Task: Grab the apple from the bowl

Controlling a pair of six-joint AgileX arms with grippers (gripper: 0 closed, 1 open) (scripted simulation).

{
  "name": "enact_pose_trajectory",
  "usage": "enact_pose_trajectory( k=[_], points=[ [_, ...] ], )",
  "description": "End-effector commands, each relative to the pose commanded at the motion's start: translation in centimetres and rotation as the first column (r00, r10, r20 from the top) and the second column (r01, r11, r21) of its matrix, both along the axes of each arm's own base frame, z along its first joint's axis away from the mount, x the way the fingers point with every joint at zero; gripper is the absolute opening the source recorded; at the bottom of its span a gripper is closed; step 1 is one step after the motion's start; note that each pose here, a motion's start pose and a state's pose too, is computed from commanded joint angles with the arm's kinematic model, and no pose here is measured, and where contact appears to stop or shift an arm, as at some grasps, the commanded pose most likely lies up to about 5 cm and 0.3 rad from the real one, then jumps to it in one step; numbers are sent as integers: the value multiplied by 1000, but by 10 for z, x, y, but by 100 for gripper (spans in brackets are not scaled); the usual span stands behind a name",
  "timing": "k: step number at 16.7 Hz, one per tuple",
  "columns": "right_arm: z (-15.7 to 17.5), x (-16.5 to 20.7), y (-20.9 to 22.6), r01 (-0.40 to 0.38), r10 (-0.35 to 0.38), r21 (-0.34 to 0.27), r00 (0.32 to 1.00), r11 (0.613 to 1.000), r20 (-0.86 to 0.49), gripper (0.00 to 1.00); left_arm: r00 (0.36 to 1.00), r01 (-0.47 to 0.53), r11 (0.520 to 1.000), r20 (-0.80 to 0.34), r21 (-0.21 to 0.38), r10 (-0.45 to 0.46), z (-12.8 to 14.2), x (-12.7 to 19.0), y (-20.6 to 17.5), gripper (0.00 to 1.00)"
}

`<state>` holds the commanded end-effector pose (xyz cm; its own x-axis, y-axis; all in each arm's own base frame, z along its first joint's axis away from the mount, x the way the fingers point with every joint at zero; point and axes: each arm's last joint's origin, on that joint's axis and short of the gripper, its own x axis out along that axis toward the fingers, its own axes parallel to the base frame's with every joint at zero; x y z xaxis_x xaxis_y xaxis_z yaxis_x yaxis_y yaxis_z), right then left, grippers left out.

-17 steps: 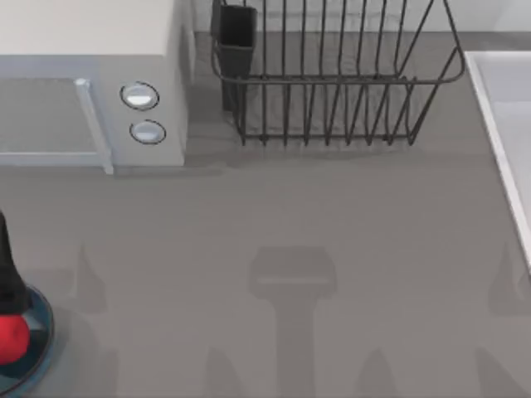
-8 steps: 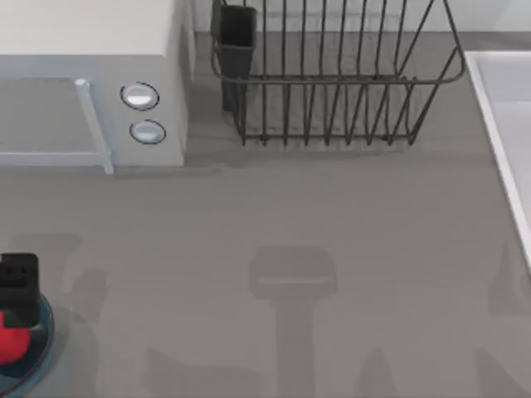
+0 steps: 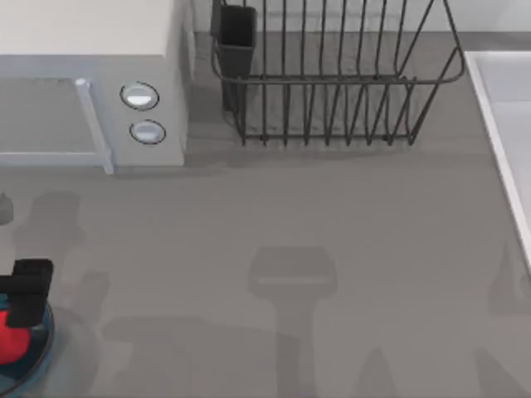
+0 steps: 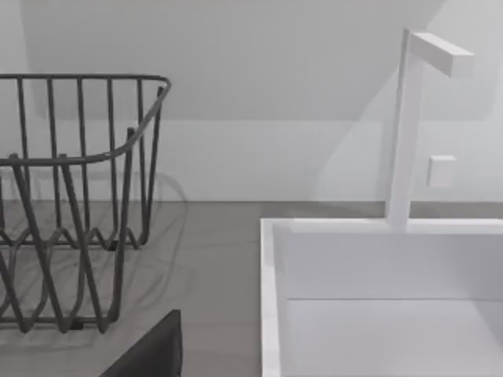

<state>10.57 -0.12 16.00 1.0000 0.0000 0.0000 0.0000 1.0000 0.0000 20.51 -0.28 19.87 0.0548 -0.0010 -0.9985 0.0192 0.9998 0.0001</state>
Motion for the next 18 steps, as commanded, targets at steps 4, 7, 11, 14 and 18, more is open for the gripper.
enact_pose_trajectory(
  k=[4, 7, 11, 14, 18],
  points=[
    [0, 0, 0, 0, 0, 0, 1000, 1000, 0, 100, 998, 1, 1000, -55, 1, -1, 0, 6, 0, 100],
    [0, 0, 0, 0, 0, 0, 1000, 1000, 0, 100, 999, -2, 1000, -52, 1, 2, 0, 5, 0, 100],
    [0, 0, 0, 0, 0, 0, 1000, 1000, 0, 100, 998, -1, 1000, -64, 1, 1, -18, 8, 0, 100],
    [0, 0, 0, 0, 0, 0, 1000, 1000, 0, 100, 999, -1, 1000, -49, 1, 1, -49, 13, 0, 100],
    [0, 0, 0, 0, 0, 0, 1000, 1000, 0, 100, 999, 0, 1000, -39, 1, 0, -91, 10, 0, 100]
  ],
)
